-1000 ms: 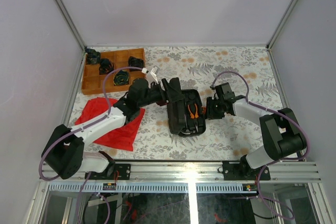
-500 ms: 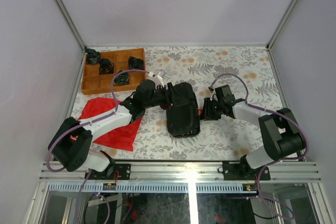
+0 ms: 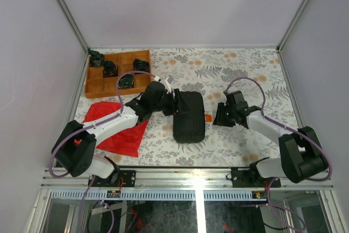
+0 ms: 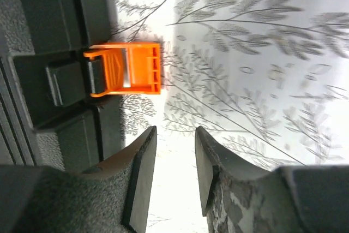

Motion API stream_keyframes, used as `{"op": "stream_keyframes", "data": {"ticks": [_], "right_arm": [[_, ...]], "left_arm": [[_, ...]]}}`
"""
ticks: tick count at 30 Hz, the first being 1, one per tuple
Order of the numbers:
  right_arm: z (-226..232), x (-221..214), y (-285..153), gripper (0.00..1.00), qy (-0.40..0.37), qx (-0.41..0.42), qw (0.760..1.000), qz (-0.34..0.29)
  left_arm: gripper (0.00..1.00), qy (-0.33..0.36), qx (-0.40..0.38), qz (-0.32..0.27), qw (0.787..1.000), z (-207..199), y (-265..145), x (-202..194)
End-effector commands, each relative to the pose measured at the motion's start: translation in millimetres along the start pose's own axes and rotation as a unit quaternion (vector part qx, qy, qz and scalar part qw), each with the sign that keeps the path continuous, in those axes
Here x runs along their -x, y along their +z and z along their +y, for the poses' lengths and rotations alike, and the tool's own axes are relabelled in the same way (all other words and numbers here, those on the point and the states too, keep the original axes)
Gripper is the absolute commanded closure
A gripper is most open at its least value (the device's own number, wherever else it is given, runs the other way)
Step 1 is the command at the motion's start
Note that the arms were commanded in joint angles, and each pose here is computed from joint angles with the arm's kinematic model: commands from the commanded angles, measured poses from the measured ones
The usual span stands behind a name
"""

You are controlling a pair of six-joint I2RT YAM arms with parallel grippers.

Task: Sort the tools into containers
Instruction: Close the storage box at the center of the board.

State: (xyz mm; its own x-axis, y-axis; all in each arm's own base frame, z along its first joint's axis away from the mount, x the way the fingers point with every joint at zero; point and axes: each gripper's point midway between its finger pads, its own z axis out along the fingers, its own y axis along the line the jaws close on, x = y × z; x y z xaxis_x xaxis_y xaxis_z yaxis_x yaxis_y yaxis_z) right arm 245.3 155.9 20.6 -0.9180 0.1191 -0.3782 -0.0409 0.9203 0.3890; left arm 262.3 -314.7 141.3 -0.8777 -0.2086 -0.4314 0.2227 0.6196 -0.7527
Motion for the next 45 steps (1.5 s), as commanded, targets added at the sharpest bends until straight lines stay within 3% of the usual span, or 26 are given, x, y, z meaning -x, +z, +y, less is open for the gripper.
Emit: {"op": "stream_keyframes", "data": {"ticks": [1,11,18,26,34,45], "right_arm": [[-23,18,-24,0.57,0.004,-0.077,0.995,-0.067],[-7,29,-37,0.52,0.055,-0.024,0.988,-0.143],[-6,26,-32,0.50,0.116,0.007,0.977,-0.177],[2,23,-18,0.49,0.123,0.035,0.979,-0.161],[6,37,-10,0.32,0.141,0.057,0.974,-0.169],[10,49,6,0.30,0.150,0.134,0.971,-0.132]], "left_arm": [[0.39,0.060,0.062,-0.005,0.996,8,2,10],[0.37,0.134,0.115,0.008,0.984,-2,24,5],[0.52,0.143,0.210,0.000,0.967,41,27,-1],[0.51,0.153,0.248,0.022,0.956,76,26,-21],[0.49,0.153,0.278,0.051,0.947,103,23,-43],[0.47,0.163,0.301,0.071,0.937,119,23,-52]]}}
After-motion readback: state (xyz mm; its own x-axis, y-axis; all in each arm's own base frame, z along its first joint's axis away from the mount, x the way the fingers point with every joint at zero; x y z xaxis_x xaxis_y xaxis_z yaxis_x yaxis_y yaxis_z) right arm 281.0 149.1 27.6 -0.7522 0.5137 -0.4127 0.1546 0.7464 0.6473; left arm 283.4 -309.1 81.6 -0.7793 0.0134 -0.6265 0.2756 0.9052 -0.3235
